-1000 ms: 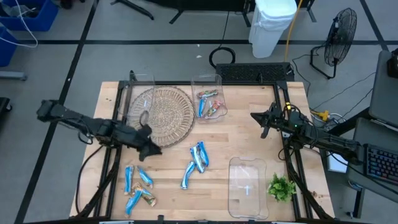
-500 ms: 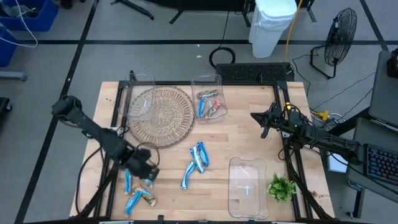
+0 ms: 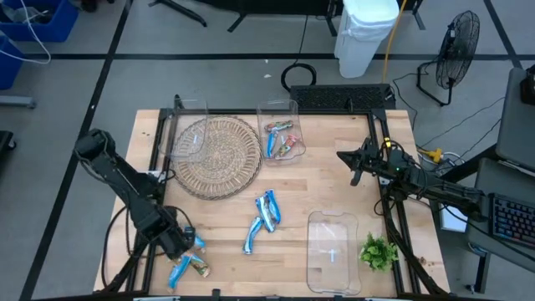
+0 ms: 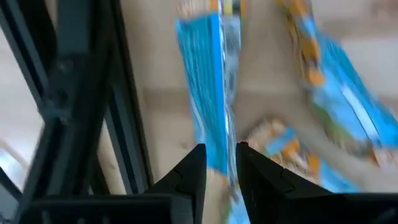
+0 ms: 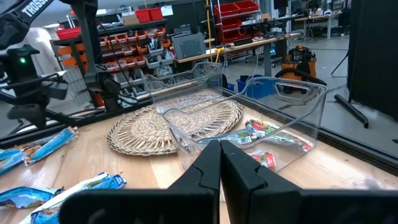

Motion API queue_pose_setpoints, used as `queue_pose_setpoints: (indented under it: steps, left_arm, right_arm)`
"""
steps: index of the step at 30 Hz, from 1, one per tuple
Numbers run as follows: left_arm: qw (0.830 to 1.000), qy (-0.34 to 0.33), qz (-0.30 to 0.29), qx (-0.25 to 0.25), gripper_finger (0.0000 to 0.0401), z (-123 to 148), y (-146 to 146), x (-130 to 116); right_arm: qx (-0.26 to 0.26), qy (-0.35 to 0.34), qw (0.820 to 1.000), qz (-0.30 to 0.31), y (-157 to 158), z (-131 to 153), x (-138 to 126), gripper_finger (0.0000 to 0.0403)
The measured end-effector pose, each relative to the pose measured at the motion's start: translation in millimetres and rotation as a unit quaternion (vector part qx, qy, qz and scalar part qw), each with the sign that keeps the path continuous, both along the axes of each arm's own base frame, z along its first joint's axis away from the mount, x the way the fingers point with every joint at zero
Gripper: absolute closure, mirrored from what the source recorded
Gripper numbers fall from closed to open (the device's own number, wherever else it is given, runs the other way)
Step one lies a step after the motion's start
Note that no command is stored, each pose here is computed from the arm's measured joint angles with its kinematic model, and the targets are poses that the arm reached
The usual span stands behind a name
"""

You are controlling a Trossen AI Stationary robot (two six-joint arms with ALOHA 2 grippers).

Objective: Pick and place Granola Bars by type
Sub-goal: Put the yellow granola bar into the top left transparent bin

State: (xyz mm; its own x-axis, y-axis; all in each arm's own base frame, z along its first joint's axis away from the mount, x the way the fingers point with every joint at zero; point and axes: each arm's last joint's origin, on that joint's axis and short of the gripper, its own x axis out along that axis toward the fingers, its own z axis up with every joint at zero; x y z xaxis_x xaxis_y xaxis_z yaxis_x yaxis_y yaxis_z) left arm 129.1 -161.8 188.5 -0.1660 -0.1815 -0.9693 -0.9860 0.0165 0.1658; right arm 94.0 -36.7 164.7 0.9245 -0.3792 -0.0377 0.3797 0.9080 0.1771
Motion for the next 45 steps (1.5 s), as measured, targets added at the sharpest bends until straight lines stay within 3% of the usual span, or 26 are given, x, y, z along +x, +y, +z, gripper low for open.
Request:
queue_pose_setpoints:
  steps: [7,14,27,45]
  left_arm:
    - [0.998,0.026,-0.004,0.065,0.0311,-16,1,3]
    - [0.996,0.036,0.004,0.083,0.0311,-25,2,10]
    - [0.996,0.044,0.004,0.071,0.0311,-37,-2,20]
    - [0.99,0.139,0.023,0.011,0.0311,-40,-6,15]
  right_arm:
    - [0.0,0.0,1.0,0.0,0,0,0,0.0403]
    - [0.0,0.0,1.0,0.0,0,0,0,0.0403]
    - [0.0,0.0,1.0,0.0,0,0,0,0.0403]
    - [0.0,0.0,1.0,0.0,0,0,0,0.0403]
